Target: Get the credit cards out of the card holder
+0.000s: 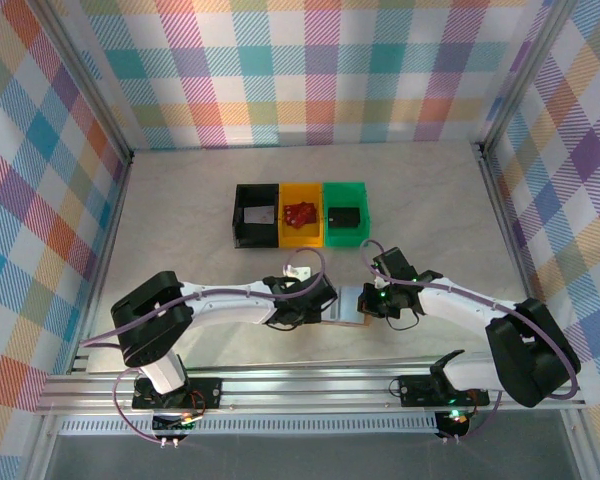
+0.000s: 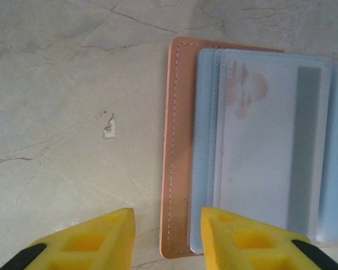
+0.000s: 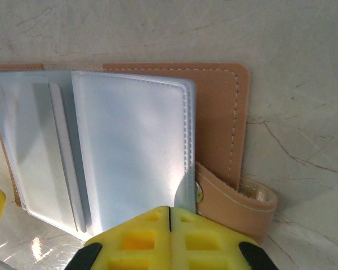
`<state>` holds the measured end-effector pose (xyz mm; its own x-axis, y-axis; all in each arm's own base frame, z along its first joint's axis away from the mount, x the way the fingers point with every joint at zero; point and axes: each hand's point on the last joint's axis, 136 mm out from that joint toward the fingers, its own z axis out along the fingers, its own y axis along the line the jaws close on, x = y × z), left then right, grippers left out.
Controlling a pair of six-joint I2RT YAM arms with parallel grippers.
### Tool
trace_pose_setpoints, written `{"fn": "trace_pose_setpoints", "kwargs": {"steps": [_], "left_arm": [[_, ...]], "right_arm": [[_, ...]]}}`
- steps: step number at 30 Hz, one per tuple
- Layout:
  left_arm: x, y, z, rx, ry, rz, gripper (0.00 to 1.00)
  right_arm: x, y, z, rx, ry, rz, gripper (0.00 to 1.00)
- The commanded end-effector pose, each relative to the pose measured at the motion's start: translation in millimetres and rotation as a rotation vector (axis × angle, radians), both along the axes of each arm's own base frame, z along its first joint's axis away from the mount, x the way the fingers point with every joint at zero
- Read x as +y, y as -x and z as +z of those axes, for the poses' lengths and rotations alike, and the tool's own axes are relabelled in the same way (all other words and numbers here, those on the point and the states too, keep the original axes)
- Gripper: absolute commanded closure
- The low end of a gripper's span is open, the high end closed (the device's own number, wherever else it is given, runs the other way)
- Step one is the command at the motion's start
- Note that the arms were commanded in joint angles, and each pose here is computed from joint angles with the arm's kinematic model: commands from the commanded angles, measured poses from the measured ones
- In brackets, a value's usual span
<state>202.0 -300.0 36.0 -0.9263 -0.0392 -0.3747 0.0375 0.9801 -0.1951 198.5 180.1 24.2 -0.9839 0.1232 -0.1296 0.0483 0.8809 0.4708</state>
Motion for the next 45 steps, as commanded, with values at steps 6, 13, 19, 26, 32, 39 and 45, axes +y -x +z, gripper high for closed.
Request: {"fn": "trace_pose_setpoints", "kwargs": {"steps": [6, 13, 19, 26, 32, 39, 45], "left_arm": [[-3.9, -3.7, -1.2, 0.015, 0.005, -0.019, 0.63], [-26.9, -4.9, 12.7, 0.012, 0.148, -0.044, 0.62], [-33.8, -7.4, 14.6, 0.023, 0.155, -0.047, 0.62], [-31.7, -7.5, 2.3, 0.051, 0.139, -0.041, 0.62], [-44.9, -9.7, 8.0, 0.046, 0.205, -0.047, 0.62], [-51.7, -9.3, 8.0, 0.053, 0.234, -0.053, 0.62], [-51.1, -7.8, 7.6, 0.058, 0.246, -0.047, 0.62]], "right_arm": [[-2.3, 4.1, -6.6, 0.02, 0.003, 0.009, 1.0], [-2.0, 6.2, -8.7, 0.026, 0.0, 0.011, 1.0], [-1.6, 5.8, -8.7, 0.027, -0.004, 0.009, 1.0], [-2.7, 6.8, -8.0, 0.024, -0.001, 0.011, 1.0], [-1.7, 6.2, -8.1, 0.025, -0.004, 0.011, 1.0], [-2.0, 6.6, -9.0, 0.028, -0.003, 0.01, 1.0], [-1.5, 6.9, -9.5, 0.027, -0.005, 0.011, 1.0]]}}
